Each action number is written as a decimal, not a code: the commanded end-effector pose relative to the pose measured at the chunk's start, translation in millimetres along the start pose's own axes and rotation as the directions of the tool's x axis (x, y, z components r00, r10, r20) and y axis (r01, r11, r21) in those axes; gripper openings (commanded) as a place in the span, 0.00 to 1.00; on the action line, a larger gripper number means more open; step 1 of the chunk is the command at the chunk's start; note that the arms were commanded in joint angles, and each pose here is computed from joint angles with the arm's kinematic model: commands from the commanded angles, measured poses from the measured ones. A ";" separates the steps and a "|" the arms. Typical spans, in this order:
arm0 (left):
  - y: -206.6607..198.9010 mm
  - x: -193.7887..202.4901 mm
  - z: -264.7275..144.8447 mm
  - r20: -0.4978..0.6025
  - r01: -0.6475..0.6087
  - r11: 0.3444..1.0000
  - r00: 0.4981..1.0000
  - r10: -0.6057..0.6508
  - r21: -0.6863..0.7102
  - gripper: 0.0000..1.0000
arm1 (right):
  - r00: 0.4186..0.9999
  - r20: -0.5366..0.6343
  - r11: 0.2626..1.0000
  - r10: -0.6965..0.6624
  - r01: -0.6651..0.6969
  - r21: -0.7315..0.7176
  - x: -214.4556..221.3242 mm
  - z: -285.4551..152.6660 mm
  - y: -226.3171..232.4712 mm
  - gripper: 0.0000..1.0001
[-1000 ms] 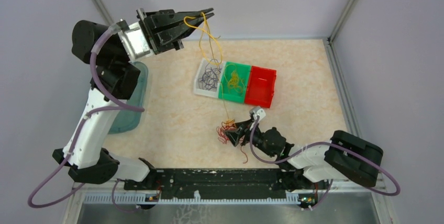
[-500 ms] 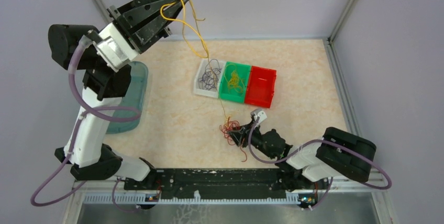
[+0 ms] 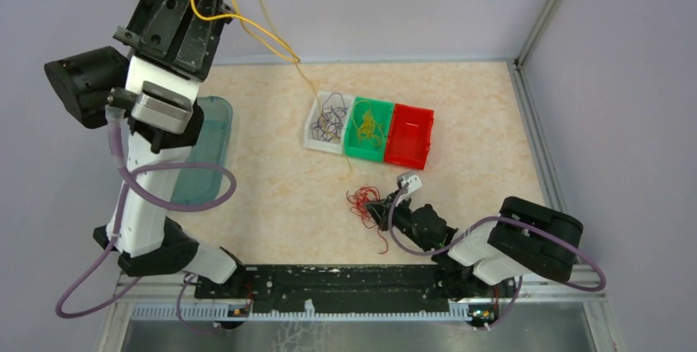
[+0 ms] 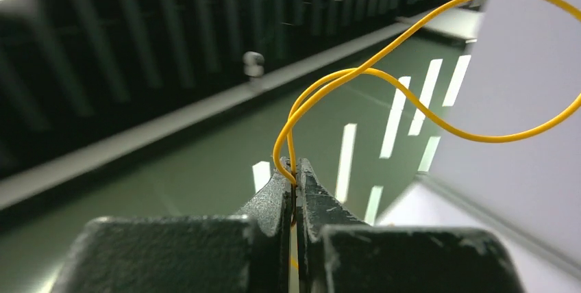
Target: Untangle the cables
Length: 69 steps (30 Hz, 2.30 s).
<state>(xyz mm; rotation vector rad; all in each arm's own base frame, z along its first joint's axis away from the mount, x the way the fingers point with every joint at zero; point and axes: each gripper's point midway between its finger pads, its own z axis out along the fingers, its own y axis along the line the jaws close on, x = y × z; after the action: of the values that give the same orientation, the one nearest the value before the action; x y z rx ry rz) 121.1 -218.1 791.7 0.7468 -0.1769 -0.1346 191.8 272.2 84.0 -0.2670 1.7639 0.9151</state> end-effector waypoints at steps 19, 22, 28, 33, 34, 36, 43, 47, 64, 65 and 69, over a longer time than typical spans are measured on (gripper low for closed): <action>-20.6 26.0 -22.8 -0.151 -0.089 0.996 0.984 0.092 0.031 0.00 | 0.994 0.099 0.999 0.043 -0.045 0.017 -36.7 -13.1 1.7 0.32; -43.7 46.4 -33.5 -0.217 -0.020 0.998 0.976 0.034 0.064 0.00 | 0.991 0.133 1.000 0.020 -0.021 0.006 -59.0 -16.7 10.5 0.37; -93.8 73.4 -56.2 -0.298 0.125 0.986 0.951 -0.085 0.115 0.00 | 0.977 0.212 1.000 -0.011 0.008 0.018 -95.8 -32.9 15.3 0.45; -129.0 84.8 -65.5 -0.334 0.235 0.962 0.926 -0.178 0.138 0.00 | 0.960 0.281 1.000 -0.011 0.004 0.026 -123.8 -40.9 19.7 0.46; -136.8 88.0 -66.7 -0.343 0.256 0.956 0.919 -0.195 0.141 0.00 | 0.955 0.296 1.000 -0.007 -0.001 0.027 -128.8 -42.4 20.4 0.45; -148.8 94.1 -69.5 -0.363 0.293 0.946 0.904 -0.227 0.139 0.00 | 0.950 0.312 1.000 -0.005 -0.004 0.028 -135.3 -44.1 21.5 0.45; -175.9 106.2 -71.9 -0.389 0.340 0.930 0.883 -0.264 0.140 0.00 | 0.949 0.311 0.998 -0.041 0.023 0.064 -136.0 -45.0 15.6 0.44; -178.7 117.1 -69.6 -0.384 0.286 0.951 0.896 -0.223 0.114 0.00 | 0.962 0.266 0.989 -0.061 0.022 0.149 -121.4 -44.0 -3.0 0.47; -143.1 153.5 -37.2 -0.337 -0.089 0.996 0.938 0.078 -0.017 0.00 | 0.991 0.103 0.880 -0.081 0.022 0.474 -63.2 -55.1 -76.7 0.65; -140.4 155.8 -37.5 -0.342 -0.116 0.993 0.934 0.099 -0.029 0.00 | 0.993 0.088 0.868 -0.077 0.024 0.496 -59.4 -55.8 -80.8 0.65; -123.4 163.7 -35.4 -0.366 -0.238 0.968 0.910 0.193 -0.081 0.00 | 0.997 0.022 0.827 -0.078 0.053 0.560 -44.6 -58.9 -93.8 0.65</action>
<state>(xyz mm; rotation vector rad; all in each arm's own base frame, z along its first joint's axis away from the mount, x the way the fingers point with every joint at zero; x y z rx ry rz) 282.7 -335.5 670.7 0.7534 0.1541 0.0594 216.4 168.1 92.8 0.0014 1.8520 0.4002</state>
